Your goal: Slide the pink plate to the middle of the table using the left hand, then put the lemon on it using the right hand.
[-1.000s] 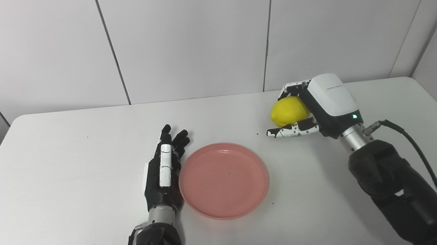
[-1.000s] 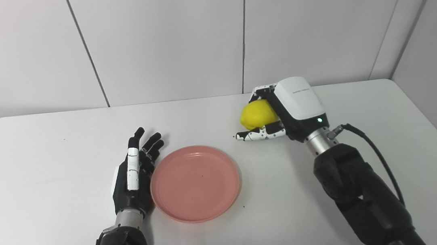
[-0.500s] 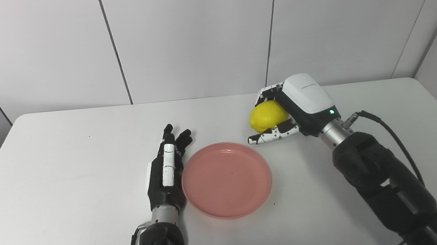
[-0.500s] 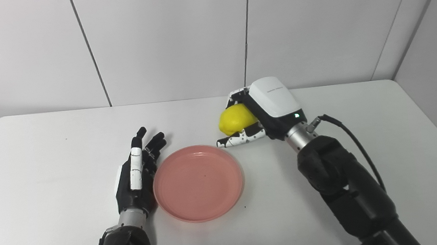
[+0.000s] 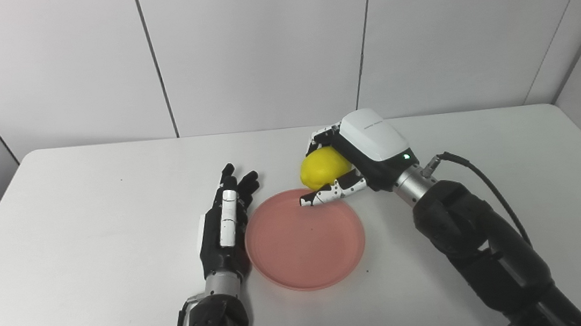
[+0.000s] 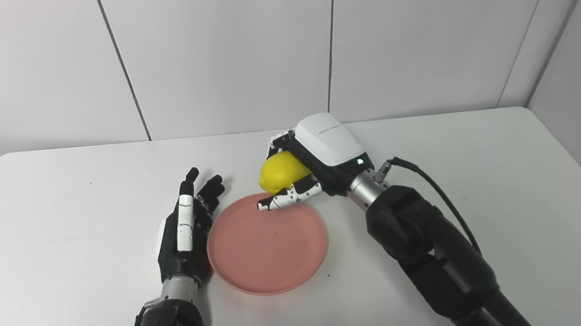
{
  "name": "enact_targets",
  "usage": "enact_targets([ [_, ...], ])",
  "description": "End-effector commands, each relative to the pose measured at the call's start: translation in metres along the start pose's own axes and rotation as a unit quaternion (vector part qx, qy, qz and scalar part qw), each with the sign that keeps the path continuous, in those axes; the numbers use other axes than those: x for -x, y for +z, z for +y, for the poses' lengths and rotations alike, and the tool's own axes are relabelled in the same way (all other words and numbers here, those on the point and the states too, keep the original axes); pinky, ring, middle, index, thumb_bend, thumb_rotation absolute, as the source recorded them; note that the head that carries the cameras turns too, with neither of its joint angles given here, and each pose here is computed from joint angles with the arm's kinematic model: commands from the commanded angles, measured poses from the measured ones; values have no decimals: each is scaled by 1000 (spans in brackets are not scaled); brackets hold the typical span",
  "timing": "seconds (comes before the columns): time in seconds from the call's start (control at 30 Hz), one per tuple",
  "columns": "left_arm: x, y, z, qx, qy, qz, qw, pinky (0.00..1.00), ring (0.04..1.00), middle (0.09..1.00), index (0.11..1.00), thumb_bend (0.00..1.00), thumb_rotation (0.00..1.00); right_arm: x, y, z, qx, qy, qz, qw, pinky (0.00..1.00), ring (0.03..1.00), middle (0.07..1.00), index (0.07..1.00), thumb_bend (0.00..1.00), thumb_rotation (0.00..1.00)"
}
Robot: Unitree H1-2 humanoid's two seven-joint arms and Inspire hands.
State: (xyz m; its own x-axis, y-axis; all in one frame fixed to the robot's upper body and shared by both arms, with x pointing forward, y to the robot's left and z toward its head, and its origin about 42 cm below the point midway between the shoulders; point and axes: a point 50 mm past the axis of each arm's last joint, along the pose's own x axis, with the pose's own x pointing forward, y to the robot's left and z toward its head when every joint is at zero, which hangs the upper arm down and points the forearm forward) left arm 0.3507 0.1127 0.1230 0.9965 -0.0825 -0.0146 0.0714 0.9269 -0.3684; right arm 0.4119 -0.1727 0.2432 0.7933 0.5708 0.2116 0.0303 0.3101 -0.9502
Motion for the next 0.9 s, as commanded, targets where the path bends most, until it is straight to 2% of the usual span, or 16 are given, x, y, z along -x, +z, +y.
enact_targets([
  [0.0, 17, -41, -19, 46, 33, 82, 995, 969, 853, 800, 917, 769, 784, -16, 11, -23, 15, -34, -43, 998, 204, 263, 327, 409, 502, 490],
  [0.2, 16, -43, -19, 47, 33, 84, 995, 996, 852, 802, 923, 783, 788, -19, 16, -14, 20, -17, -48, 999, 189, 247, 316, 419, 503, 512],
  [0.3, 16, -44, -20, 47, 32, 82, 995, 984, 849, 803, 923, 773, 789, -19, 18, -9, 22, -11, -54, 998, 180, 239, 304, 363, 512, 487],
  [0.53, 16, -45, -20, 46, 31, 83, 995, 984, 850, 806, 935, 758, 802, -19, 21, 4, 29, 16, -62, 997, 187, 241, 301, 348, 515, 524],
  [0.7, 16, -44, -19, 50, 33, 82, 995, 990, 842, 805, 935, 753, 796, -22, 30, 12, 35, 34, -74, 996, 201, 265, 332, 399, 520, 474],
  [0.87, 17, -45, -18, 48, 34, 81, 995, 986, 849, 814, 938, 761, 797, -23, 33, 19, 42, 45, -84, 995, 187, 253, 322, 390, 520, 464],
])
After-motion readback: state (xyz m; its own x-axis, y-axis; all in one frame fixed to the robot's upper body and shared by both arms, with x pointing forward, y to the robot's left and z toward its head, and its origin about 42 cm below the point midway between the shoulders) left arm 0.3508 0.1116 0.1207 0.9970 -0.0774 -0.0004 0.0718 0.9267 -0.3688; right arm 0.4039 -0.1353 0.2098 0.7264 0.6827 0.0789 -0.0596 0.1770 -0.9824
